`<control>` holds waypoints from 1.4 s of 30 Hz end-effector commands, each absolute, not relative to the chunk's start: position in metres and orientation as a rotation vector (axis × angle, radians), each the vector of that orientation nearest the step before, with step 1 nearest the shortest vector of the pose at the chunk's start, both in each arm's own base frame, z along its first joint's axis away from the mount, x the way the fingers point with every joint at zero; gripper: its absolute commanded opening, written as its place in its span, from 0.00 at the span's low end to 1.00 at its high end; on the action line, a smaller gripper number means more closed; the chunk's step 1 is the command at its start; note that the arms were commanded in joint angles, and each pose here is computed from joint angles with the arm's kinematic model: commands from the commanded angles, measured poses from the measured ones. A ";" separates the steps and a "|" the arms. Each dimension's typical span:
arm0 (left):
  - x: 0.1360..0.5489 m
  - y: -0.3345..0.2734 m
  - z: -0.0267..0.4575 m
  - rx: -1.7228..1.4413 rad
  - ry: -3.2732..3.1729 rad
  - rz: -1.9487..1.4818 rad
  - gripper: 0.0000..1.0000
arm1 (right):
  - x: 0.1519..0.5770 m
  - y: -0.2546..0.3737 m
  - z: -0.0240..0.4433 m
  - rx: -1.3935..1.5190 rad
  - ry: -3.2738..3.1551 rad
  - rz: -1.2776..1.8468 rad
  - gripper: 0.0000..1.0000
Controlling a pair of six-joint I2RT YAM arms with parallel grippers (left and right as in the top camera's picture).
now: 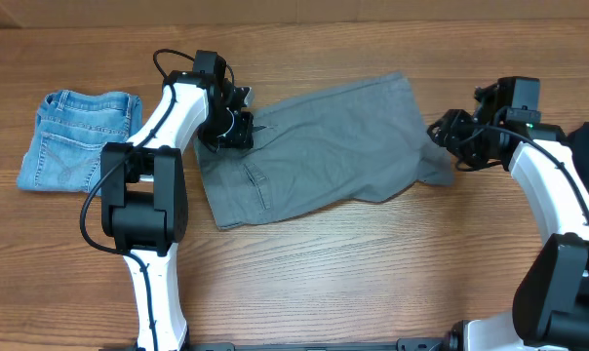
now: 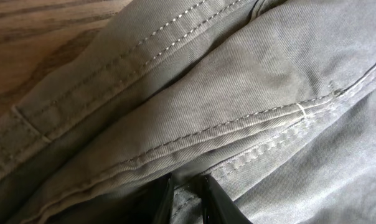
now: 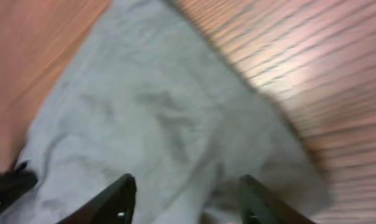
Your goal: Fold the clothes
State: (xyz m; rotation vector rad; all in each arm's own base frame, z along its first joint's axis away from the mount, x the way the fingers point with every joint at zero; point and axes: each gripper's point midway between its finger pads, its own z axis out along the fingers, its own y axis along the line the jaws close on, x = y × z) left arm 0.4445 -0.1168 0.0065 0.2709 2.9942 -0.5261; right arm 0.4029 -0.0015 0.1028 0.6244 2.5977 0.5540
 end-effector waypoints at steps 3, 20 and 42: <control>0.425 -0.108 -0.028 0.280 3.105 -0.478 0.21 | 0.402 -0.044 0.088 0.816 2.578 0.442 0.47; 0.407 -0.083 0.038 0.093 3.167 -0.537 0.20 | 0.404 0.034 0.098 0.403 2.603 0.915 0.39; 0.365 -0.076 0.034 -0.077 3.183 -0.585 0.24 | 0.381 0.043 0.006 0.684 2.901 0.489 0.22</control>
